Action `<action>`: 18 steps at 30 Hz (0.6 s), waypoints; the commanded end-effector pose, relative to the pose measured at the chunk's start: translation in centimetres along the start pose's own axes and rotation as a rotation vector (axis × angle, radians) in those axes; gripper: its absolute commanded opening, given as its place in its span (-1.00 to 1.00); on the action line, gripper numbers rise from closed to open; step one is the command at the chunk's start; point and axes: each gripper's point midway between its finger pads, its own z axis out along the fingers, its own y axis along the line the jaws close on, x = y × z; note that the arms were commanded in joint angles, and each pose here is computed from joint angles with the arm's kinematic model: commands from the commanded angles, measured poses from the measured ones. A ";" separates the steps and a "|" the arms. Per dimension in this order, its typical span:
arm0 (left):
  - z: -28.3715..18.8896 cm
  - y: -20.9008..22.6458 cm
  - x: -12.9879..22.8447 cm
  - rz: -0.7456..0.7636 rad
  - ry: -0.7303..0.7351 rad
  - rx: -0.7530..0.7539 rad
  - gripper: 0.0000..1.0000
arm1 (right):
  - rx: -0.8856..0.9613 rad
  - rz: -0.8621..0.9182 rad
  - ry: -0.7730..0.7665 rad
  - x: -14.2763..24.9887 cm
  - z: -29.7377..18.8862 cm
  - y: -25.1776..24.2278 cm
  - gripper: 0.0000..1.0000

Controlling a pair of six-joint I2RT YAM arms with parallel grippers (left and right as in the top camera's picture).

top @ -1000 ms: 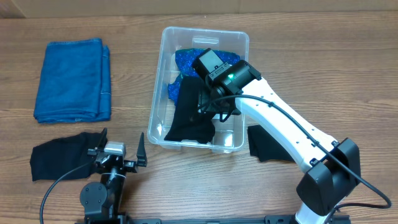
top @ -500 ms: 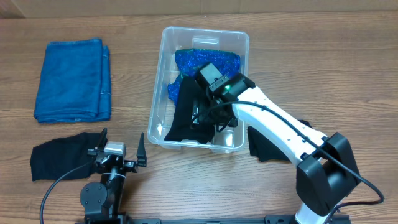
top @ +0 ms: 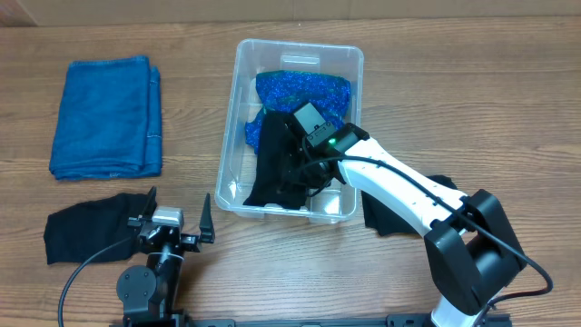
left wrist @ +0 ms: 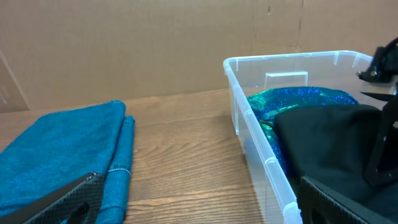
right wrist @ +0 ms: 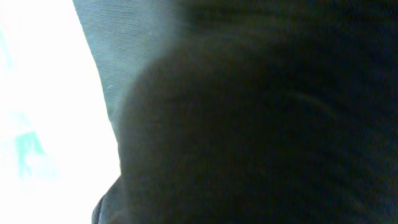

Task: Pack container
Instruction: 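Adjust the black cloth inside the container with the right gripper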

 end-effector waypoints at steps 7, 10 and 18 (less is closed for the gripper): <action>0.0 0.2 0.0 0.020 -0.005 -0.010 1.00 | -0.265 -0.155 -0.093 -2.4 -9.0 8.7 -0.92; 0.0 0.2 0.0 0.020 -0.005 -0.010 1.00 | -0.397 -0.206 -0.115 -1.7 -13.3 11.5 -0.92; 0.0 0.2 0.0 0.020 -0.005 -0.010 1.00 | -0.463 -0.262 -0.133 -1.8 -13.5 13.2 -0.93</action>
